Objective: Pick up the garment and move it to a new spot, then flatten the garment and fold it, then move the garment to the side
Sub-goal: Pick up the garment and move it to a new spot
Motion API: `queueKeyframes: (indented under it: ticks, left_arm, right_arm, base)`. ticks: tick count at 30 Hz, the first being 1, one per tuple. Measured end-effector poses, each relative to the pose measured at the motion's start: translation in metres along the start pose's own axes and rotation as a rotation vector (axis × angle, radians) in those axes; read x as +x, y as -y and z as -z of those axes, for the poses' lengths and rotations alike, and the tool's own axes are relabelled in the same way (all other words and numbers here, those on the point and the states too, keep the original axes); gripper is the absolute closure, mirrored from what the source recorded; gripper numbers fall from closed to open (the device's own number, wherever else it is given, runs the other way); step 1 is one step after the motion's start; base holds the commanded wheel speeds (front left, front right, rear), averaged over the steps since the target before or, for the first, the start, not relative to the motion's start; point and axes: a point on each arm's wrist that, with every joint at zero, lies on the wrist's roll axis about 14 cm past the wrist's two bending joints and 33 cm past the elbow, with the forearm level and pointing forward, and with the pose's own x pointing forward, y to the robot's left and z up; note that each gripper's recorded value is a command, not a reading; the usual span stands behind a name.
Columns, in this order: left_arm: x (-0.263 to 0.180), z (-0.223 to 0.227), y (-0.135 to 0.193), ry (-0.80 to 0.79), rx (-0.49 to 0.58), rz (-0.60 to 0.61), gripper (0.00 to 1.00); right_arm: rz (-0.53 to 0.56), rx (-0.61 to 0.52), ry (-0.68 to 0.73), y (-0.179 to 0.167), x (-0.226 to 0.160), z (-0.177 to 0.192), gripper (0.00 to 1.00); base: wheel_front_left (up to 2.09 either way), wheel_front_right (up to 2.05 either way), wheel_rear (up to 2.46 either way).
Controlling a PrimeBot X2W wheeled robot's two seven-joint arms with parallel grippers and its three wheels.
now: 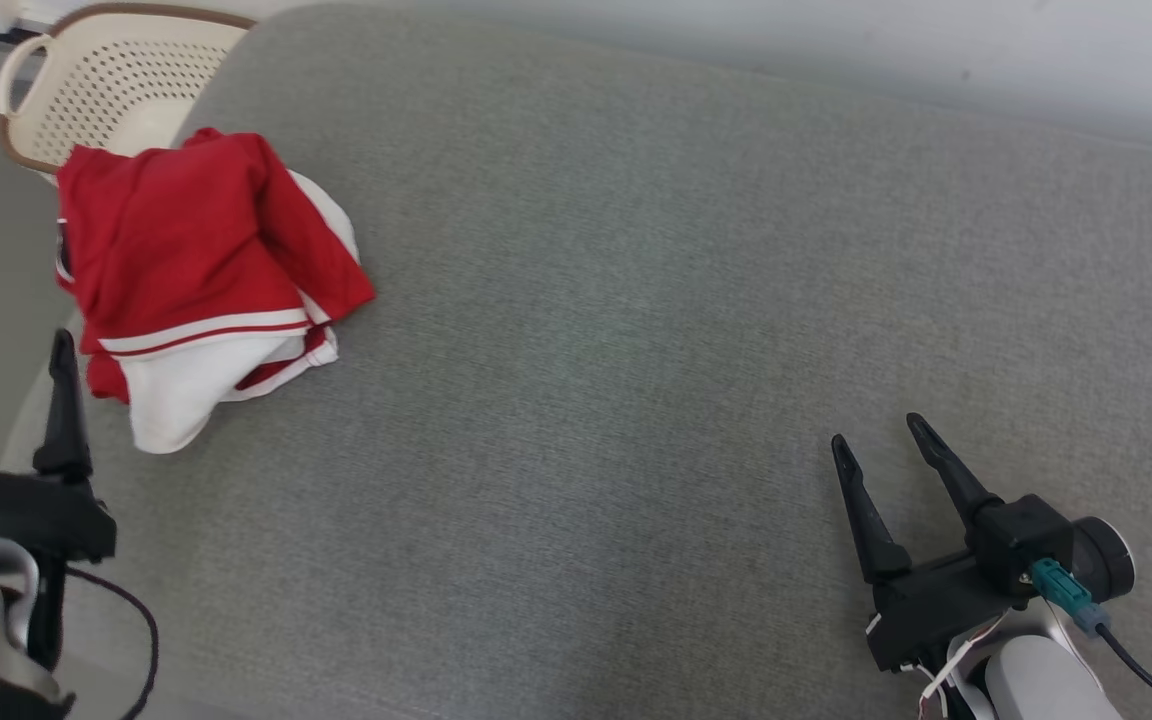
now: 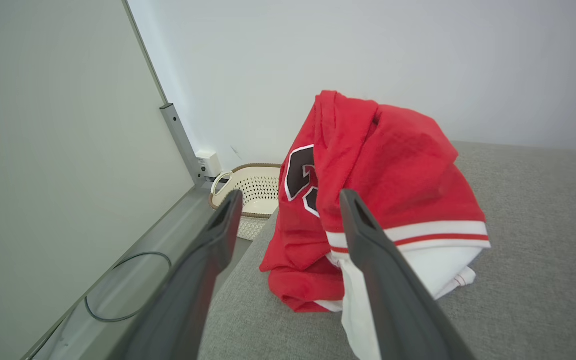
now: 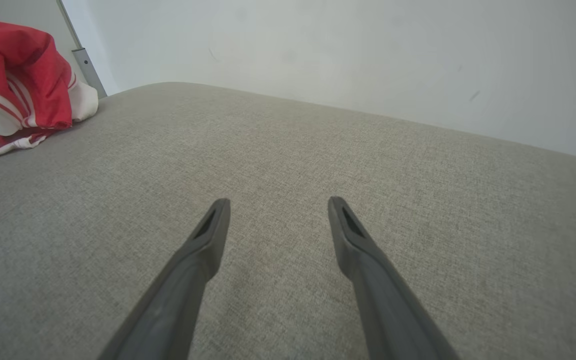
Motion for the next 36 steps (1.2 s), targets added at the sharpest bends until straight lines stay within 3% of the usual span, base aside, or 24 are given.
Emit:
queueKeyframes:
  ticks: [9,19,20,21,30,36]
  left_arm:
    - [0.052,-0.004,0.032,0.000,-0.015,0.103,0.00]
    - [0.068,0.021,0.059,-0.084,-0.049,0.171,0.00]
    - [0.070,0.019,0.065,-0.078,-0.049,0.187,0.40]
    - [0.071,0.017,0.071,-0.069,-0.053,0.202,0.99]
    - [0.071,-0.003,0.087,-0.018,-0.070,0.255,1.00]
    - [0.070,-0.070,0.115,0.173,-0.025,0.366,1.00]
  right_arm:
    - [0.056,0.013,-0.035,0.022,-0.010,0.016,0.00]
    - [0.114,0.015,-0.049,0.039,-0.023,0.019,0.00]
    - [0.120,0.015,-0.044,0.041,-0.023,0.018,0.00]
    - [0.126,0.016,-0.044,0.042,-0.024,0.018,0.00]
    - [0.154,0.033,-0.025,0.044,-0.027,0.010,0.00]
    - [0.157,0.047,0.002,0.038,-0.025,-0.001,0.00]
  base:
    - [0.00,0.00,0.00]
    - [0.00,0.00,0.00]
    - [0.00,0.00,0.00]
    - [0.00,0.00,0.00]
    - [0.00,0.00,0.00]
    - [0.00,0.00,0.00]
